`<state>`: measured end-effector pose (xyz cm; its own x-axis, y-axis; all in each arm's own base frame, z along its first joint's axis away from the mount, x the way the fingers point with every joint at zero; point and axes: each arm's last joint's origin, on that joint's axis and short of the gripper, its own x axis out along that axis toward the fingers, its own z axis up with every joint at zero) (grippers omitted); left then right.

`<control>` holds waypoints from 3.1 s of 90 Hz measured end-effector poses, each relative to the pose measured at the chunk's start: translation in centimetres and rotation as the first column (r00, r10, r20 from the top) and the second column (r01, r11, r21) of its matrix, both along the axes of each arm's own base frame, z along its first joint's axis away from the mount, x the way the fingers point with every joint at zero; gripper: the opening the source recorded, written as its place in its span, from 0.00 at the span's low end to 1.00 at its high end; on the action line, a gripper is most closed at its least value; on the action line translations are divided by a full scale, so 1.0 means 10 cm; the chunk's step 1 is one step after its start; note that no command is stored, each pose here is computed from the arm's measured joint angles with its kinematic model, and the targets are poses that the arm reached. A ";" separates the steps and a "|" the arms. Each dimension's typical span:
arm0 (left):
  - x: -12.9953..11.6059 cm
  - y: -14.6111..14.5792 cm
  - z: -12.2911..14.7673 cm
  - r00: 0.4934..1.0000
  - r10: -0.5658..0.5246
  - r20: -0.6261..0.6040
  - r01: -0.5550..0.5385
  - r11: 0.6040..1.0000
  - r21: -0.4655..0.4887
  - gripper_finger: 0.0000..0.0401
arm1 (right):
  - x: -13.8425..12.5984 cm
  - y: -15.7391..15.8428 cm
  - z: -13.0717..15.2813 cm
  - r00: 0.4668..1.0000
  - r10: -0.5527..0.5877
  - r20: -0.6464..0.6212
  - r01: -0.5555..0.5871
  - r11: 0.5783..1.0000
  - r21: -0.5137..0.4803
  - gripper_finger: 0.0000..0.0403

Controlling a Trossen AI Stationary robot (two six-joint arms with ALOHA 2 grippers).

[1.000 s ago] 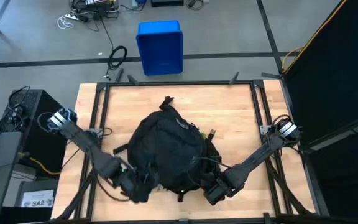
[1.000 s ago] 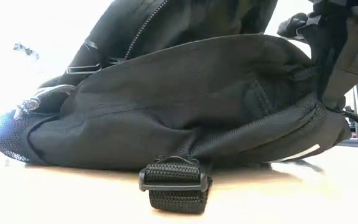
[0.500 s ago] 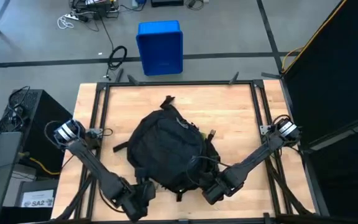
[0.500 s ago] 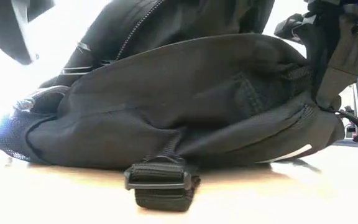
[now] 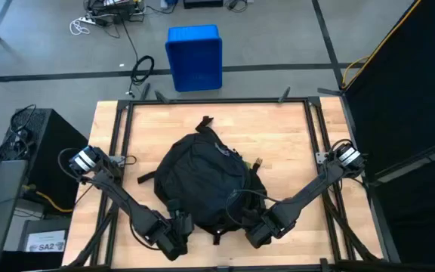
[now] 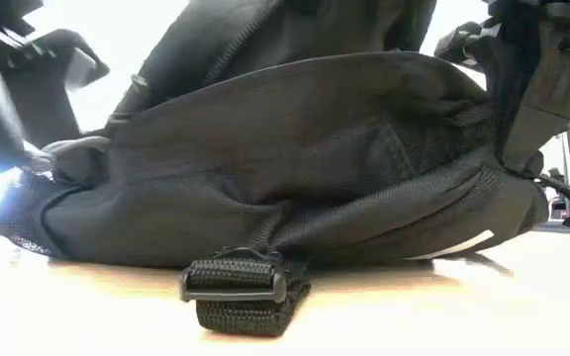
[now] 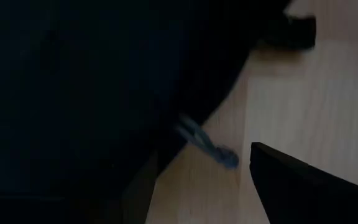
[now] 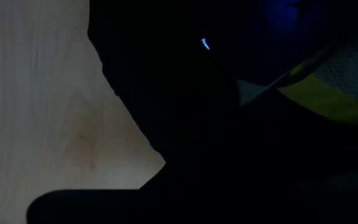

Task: Unpack backpack
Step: Close the backpack

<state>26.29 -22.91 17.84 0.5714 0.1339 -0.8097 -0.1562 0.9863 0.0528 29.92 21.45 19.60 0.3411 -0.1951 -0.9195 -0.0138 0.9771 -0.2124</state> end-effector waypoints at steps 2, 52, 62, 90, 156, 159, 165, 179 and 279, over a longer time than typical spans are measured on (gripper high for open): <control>0.01 0.01 -0.01 1.000 0.003 0.011 -0.003 1.000 -0.007 0.56 | 0.00 0.00 0.00 1.000 -0.001 0.000 0.001 1.000 0.000 0.00; -0.05 0.16 -0.11 1.000 0.021 0.007 -0.020 0.996 -0.087 0.04 | -0.01 -0.05 0.00 0.999 0.007 -0.033 -0.008 1.000 -0.025 0.02; -0.08 0.19 -0.01 1.000 0.010 0.019 -0.008 0.996 -0.092 0.01 | -0.04 -0.06 0.04 0.998 0.015 -0.060 -0.015 1.000 -0.002 0.04; -0.13 0.21 0.19 0.997 -0.032 0.064 0.039 0.992 -0.124 0.00 | -0.13 0.00 0.16 0.999 -0.006 -0.048 0.009 0.997 0.071 0.14; -0.10 0.16 0.22 0.992 -0.088 0.088 0.101 0.984 -0.149 0.00 | -0.55 0.10 0.46 0.993 -0.112 0.036 0.112 0.994 0.003 0.70; -0.10 0.16 0.22 0.992 -0.088 0.088 0.101 0.984 -0.149 0.00 | -0.59 0.11 0.51 0.992 -0.118 0.055 0.117 0.993 0.024 0.70; -0.10 0.16 0.22 0.992 -0.088 0.089 0.101 0.984 -0.150 0.00 | -0.65 0.15 0.61 0.985 -0.123 0.121 0.115 0.991 0.075 0.70; -0.06 0.12 0.27 0.986 -0.095 0.137 0.120 0.975 -0.185 0.00 | -0.58 0.52 0.86 0.895 0.035 0.445 -0.140 0.968 0.206 0.68; 0.12 0.05 0.65 0.948 -0.218 0.231 0.243 0.966 -0.085 0.00 | 0.93 0.15 0.17 0.683 0.176 0.709 -0.324 0.943 0.078 0.47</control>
